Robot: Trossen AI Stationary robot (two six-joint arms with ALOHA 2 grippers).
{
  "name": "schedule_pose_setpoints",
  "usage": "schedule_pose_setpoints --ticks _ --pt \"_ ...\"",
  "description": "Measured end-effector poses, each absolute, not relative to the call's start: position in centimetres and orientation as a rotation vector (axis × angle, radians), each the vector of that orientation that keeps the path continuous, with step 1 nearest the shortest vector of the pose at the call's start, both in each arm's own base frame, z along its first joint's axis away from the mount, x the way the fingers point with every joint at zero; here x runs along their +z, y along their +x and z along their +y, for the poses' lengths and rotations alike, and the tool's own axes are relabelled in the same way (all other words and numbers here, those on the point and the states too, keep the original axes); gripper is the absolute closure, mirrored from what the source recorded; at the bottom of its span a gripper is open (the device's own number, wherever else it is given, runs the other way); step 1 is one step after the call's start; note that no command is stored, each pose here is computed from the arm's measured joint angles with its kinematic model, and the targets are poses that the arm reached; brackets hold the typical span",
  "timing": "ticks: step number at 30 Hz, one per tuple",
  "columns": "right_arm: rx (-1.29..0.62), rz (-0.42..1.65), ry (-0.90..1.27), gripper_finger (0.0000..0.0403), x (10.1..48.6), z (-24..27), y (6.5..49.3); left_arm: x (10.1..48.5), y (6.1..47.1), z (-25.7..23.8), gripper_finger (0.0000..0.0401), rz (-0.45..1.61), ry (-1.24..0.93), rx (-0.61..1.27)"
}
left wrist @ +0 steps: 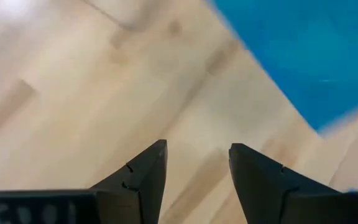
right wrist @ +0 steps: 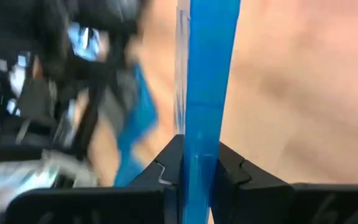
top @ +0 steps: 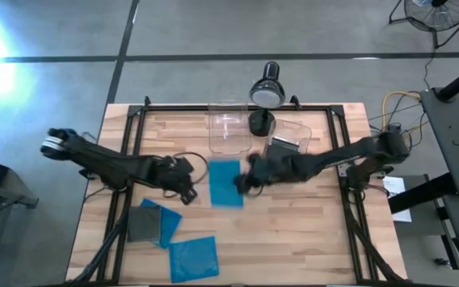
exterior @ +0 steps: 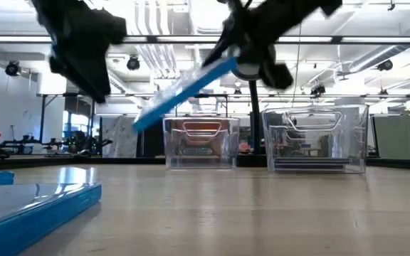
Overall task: Pick & place jewel cases by type
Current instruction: Put the blue CD case into the left transparent bin
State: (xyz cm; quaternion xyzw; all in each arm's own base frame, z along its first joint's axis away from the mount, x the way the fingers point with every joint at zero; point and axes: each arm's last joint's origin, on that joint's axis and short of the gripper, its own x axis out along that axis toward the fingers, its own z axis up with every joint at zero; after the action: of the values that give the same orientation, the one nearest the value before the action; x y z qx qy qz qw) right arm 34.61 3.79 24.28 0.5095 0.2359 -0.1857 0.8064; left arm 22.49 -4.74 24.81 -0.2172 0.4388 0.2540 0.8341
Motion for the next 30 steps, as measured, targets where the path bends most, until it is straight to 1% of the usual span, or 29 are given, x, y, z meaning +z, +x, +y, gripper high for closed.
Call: schedule_pose_setpoints --ticks 2,4,6,8,10,13,17,21,23,26,28,30 --pt "-0.467 0.394 0.985 0.0372 27.3 1.7 34.1 26.1 21.0 -4.4 0.0245 0.866 -0.47 0.588" --pt "-0.557 0.331 0.848 0.0372 29.5 -0.5 33.5 27.0 20.1 -4.0 0.0245 0.797 -0.484 0.633" --pt "-0.598 0.27 0.737 0.0372 31.9 -2.5 33.5 27.7 19.3 -3.7 0.0245 0.735 -0.495 0.668" --pt "-0.671 0.286 0.65 0.0372 33.1 -4.4 33.4 28.0 19.0 -3.6 0.0245 0.705 -0.502 0.686" --pt "-0.71 0.325 0.635 0.0372 33.5 -6.4 33.9 28.0 18.9 -3.5 0.0245 0.695 -0.498 0.692" --pt "-0.685 0.461 0.687 0.0372 31.3 -8.8 35.7 27.5 19.0 -3.6 0.0245 0.7 -0.49 0.7" --pt "-0.736 0.536 0.737 0.0372 28.8 -10.7 38.4 26.1 19.0 -3.7 0.0245 0.732 -0.513 0.707" --pt "-0.688 0.636 0.897 0.0369 25.5 -12.0 40.6 25.0 18.8 -4.1 0.0246 0.773 -0.557 0.685" --pt "-0.675 0.677 0.982 0.0359 24.0 -12.3 41.4 24.5 18.6 -4.2 0.0246 0.785 -0.565 0.692" --pt "-0.653 0.707 1.085 0.0333 23.2 -12.1 42.1 24.2 18.5 -4.3 0.0246 0.786 -0.57 0.691" --pt "-0.687 0.762 1.111 0.0313 22.6 -11.7 42.1 24.1 18.5 -4.3 0.0246 0.795 -0.57 0.688" --pt "-0.731 0.808 1.081 0.029 22.6 -11.5 41.9 24.1 18.5 -4.4 0.0246 0.79 -0.574 0.684"
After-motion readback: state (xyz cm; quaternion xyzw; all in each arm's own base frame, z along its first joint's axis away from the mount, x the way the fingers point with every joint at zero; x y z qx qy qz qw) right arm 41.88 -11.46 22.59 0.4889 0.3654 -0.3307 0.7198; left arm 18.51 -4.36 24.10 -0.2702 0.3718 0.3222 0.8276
